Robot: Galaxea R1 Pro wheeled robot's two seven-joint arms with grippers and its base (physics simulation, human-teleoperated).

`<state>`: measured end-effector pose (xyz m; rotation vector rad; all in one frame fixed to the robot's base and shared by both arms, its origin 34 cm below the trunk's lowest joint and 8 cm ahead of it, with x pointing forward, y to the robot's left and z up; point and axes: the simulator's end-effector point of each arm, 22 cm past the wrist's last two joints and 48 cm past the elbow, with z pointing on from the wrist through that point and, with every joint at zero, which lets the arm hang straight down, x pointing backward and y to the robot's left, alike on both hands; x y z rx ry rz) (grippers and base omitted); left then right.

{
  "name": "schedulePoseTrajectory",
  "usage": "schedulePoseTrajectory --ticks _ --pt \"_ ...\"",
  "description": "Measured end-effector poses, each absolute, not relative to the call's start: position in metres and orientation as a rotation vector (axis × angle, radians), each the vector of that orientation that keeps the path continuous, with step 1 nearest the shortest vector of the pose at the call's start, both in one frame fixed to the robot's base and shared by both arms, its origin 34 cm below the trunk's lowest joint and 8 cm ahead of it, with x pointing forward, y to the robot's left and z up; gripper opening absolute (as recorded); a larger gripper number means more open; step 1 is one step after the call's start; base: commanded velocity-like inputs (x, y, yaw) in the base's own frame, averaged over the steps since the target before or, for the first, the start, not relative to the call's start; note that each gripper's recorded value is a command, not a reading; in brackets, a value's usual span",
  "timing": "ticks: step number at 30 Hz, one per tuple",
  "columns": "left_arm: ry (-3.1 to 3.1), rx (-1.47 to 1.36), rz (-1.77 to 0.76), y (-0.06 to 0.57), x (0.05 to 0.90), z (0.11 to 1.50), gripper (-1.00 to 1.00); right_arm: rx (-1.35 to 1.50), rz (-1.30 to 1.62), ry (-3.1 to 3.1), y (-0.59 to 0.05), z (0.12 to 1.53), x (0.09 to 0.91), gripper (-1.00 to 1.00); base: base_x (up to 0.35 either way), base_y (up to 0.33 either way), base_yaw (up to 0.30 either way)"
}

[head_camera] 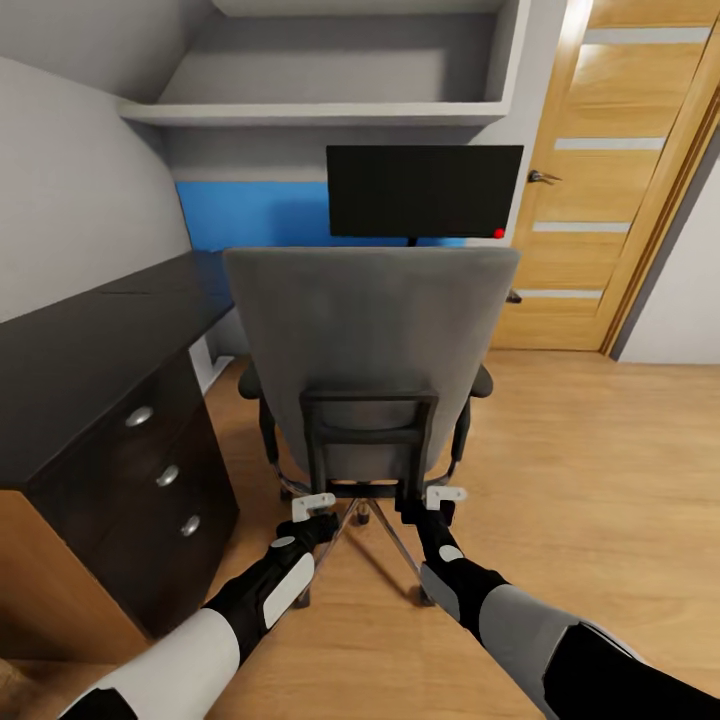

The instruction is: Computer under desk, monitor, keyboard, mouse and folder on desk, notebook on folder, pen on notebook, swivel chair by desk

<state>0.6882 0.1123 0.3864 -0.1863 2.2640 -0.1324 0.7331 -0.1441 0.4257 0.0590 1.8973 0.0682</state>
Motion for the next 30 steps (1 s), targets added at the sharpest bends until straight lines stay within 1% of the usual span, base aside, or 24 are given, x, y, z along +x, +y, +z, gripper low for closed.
schedulePoseTrajectory --ticks 7,16,25,30 --pt "2.264 -0.186 -0.133 0.1122 0.6882 0.3863 1.0 0.06 0.069 1.897 -0.1441 0.4258 0.7332 1.0 0.321 0.167 0.0" --pt "2.262 -0.184 -0.136 0.1121 0.6885 0.3865 1.0 0.057 0.068 1.897 -0.144 0.4258 0.7332 1.0 0.321 0.102 0.0" --pt "2.264 -0.183 -0.133 0.1129 0.6881 0.3858 1.0 0.049 0.066 1.897 -0.1436 0.4259 0.7332 1.0 0.313 0.014 0.0" --pt "2.267 -0.19 -0.13 0.1145 0.6878 0.3847 1.0 0.048 0.066 1.897 -0.1439 0.4254 0.7333 1.0 0.111 0.0 0.0"
